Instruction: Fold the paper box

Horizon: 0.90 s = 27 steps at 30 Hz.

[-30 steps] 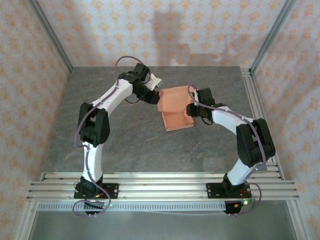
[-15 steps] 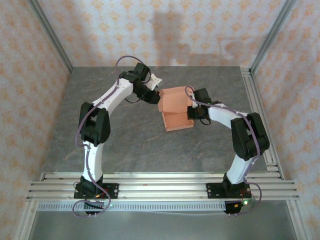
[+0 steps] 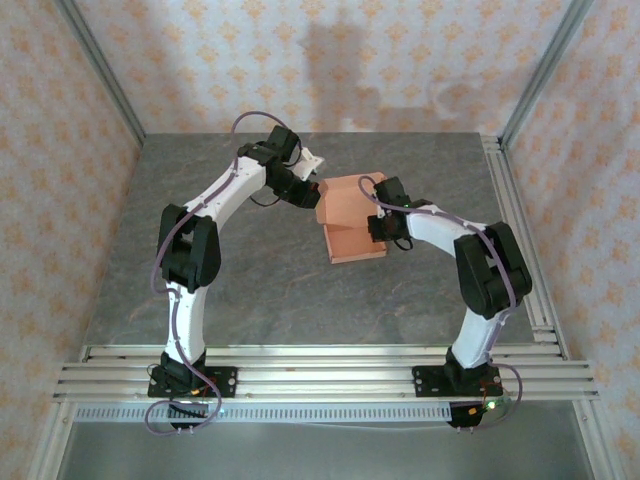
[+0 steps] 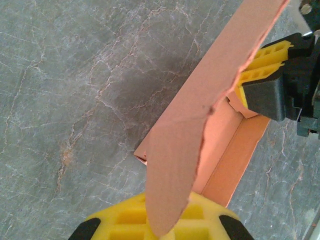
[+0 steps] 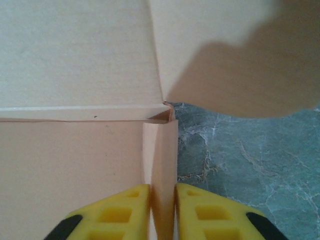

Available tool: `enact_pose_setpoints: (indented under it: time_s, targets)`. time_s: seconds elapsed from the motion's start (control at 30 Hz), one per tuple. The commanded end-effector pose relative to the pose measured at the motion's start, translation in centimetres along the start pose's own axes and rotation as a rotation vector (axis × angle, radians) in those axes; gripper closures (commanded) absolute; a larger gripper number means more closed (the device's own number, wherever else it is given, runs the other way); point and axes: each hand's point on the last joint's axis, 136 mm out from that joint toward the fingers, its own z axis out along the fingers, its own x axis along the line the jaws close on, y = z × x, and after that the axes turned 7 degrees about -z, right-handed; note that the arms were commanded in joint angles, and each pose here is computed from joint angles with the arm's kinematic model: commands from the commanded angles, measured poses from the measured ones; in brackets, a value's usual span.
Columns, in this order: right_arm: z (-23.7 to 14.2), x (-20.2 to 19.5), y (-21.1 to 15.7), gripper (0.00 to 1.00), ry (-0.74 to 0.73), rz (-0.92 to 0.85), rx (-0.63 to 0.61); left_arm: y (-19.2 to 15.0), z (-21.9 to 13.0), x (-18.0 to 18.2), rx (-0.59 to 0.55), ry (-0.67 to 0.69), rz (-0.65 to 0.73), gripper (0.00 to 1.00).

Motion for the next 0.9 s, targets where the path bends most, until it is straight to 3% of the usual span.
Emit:
enact_pose_setpoints:
  time_s: [0.0, 0.27, 0.6, 0.87]
  targets:
    - [0.3, -0.3, -0.7, 0.78, -0.052, -0.030, 0.049, -0.2, -0.1, -0.3, 0.015, -0.024, 0.015, 1.00]
    - [0.2, -0.5, -0.8, 0.99, -0.090, -0.058, 0.065, -0.2, -0.3, -0.3, 0.011, -0.025, 0.017, 1.00]
    - [0.7, -0.7, -2.3, 1.00, -0.268, -0.093, 0.151, -0.2, -0.5, -0.4, 0.004, -0.029, 0.015, 1.00]
    - [1.0, -1.5, -4.1, 1.00, -0.542, -0.096, 0.184, -0.1, -0.9, 0.3, -0.002, -0.028, -0.003, 1.00]
